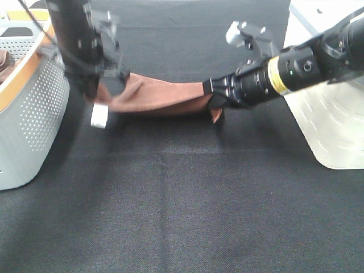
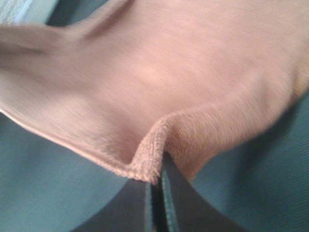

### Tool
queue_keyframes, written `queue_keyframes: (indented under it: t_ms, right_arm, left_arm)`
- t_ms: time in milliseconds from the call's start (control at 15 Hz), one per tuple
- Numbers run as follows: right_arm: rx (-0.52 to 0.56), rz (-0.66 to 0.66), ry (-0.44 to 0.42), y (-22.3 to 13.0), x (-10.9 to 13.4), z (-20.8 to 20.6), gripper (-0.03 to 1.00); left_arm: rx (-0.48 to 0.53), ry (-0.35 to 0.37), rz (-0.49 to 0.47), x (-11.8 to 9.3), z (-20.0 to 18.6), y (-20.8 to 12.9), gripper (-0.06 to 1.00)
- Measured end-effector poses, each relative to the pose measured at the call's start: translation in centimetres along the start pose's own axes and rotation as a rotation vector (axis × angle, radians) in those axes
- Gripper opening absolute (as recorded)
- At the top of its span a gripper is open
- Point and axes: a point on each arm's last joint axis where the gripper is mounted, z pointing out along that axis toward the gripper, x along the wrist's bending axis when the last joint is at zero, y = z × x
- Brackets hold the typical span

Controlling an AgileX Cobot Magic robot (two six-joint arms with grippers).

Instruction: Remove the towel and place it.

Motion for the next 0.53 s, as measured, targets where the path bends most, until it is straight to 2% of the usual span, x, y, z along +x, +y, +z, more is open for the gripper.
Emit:
queue_keyframes:
  t_ms: [200,400,533]
  right_arm:
    - [0.038,0.008,0.082,-0.5,0.7,0.0,0.0]
    - [0.06,0.023,0.086,-1.3,0.6,0.0,0.0]
    - [0.107,0.055,0.077,-3.2,0.2,0.2,0.0]
  left_arm:
    - [0.089,-0.006,0.038,-1.2,1.9,-1.6,0.0]
    - [0.132,-0.008,0.055,-1.7,2.8,-2.5,0.0]
    - [0.171,-0.007,0.06,-1.7,3.5,-3.3,0.0]
